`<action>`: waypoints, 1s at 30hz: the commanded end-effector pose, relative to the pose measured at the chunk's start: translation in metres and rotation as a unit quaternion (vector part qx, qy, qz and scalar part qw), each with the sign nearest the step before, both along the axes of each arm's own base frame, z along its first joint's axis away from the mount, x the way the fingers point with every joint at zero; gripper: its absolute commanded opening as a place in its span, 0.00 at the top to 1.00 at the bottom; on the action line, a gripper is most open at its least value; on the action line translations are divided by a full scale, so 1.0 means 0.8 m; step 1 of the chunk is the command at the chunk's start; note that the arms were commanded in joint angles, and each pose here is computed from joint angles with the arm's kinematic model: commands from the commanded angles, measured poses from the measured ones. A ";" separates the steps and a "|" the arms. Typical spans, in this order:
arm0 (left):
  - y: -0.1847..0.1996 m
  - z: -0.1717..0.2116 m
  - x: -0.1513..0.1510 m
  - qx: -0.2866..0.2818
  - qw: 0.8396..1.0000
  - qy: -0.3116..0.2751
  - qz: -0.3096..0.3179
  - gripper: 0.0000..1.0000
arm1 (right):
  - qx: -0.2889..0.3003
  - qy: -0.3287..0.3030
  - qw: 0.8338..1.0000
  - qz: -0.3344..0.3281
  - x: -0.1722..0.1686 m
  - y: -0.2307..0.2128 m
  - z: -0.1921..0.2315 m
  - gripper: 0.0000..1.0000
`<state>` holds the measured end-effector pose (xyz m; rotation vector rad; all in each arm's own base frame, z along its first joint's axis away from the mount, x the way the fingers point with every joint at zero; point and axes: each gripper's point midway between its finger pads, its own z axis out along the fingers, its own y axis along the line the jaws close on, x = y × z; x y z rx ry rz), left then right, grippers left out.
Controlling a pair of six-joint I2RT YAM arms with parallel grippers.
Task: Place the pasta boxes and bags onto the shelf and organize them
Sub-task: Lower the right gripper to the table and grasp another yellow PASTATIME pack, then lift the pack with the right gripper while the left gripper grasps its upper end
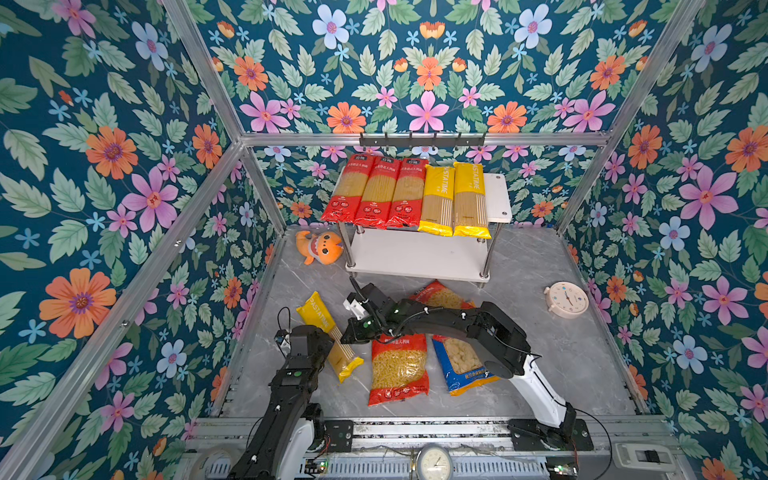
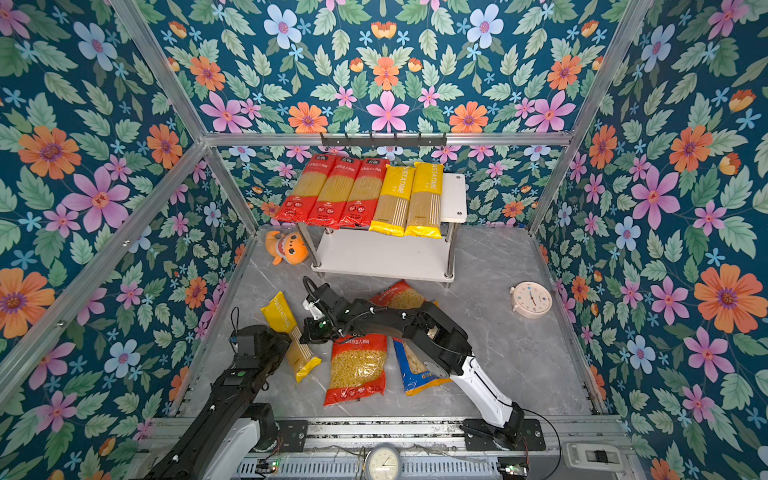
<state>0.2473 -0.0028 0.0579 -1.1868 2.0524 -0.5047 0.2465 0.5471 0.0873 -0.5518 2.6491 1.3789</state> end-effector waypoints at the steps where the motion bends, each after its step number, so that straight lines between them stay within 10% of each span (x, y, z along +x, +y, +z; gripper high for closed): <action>1: -0.003 0.012 0.001 -0.005 1.000 -0.002 -0.005 0.38 | 0.063 -0.008 0.998 -0.026 0.018 -0.007 0.053 1.00; 19: -0.126 0.047 0.055 -0.063 0.979 -0.062 -0.184 0.32 | -0.034 0.024 0.986 -0.163 -0.022 -0.231 0.056 0.99; 30: -0.215 0.046 0.056 -0.063 0.945 -0.069 -0.312 0.35 | -0.066 -0.011 0.977 -0.202 0.055 -0.277 0.042 0.58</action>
